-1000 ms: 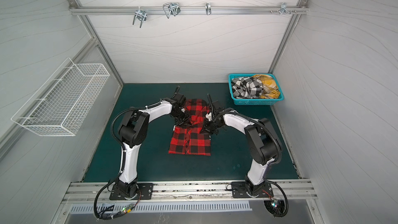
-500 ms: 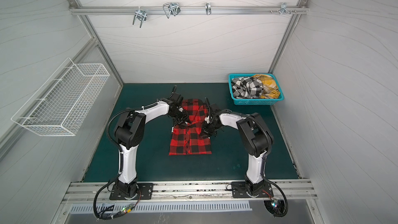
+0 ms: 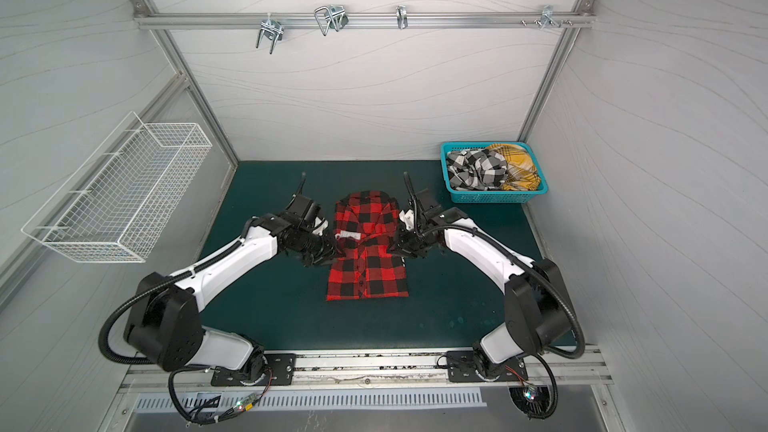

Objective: Fold and stack the long sleeve shirts

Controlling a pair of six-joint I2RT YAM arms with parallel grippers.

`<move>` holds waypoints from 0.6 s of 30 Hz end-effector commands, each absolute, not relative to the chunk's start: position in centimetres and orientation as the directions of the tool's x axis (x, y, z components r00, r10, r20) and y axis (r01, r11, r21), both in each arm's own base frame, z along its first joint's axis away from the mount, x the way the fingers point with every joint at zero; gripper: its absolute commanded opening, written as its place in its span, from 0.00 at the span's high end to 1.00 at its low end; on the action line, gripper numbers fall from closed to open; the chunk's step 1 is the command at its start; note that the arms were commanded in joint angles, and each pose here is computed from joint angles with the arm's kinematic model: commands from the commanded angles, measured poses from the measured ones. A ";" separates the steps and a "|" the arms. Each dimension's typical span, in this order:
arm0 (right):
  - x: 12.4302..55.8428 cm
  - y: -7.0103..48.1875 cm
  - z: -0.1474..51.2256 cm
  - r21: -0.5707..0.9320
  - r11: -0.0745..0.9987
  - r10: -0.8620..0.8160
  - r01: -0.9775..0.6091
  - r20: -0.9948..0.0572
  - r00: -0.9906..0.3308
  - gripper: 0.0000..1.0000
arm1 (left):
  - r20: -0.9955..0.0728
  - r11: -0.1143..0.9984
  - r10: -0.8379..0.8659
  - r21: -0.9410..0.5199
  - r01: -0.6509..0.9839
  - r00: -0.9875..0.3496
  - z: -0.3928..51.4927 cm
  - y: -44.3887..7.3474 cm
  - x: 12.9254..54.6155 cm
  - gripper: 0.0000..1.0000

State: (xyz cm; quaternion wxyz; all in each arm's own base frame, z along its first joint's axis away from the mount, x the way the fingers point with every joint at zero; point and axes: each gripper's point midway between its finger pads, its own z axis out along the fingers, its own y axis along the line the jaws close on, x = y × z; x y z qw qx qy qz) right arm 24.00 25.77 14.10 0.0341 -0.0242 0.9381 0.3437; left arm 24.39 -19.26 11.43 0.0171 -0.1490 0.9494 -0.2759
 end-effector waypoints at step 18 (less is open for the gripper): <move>19.4 19.9 8.2 0.586 0.810 0.002 0.024 0.037 -0.999 0.52 | 0.128 0.747 -0.443 -0.495 -0.444 -0.887 6.9 -14.1 18.1 0.36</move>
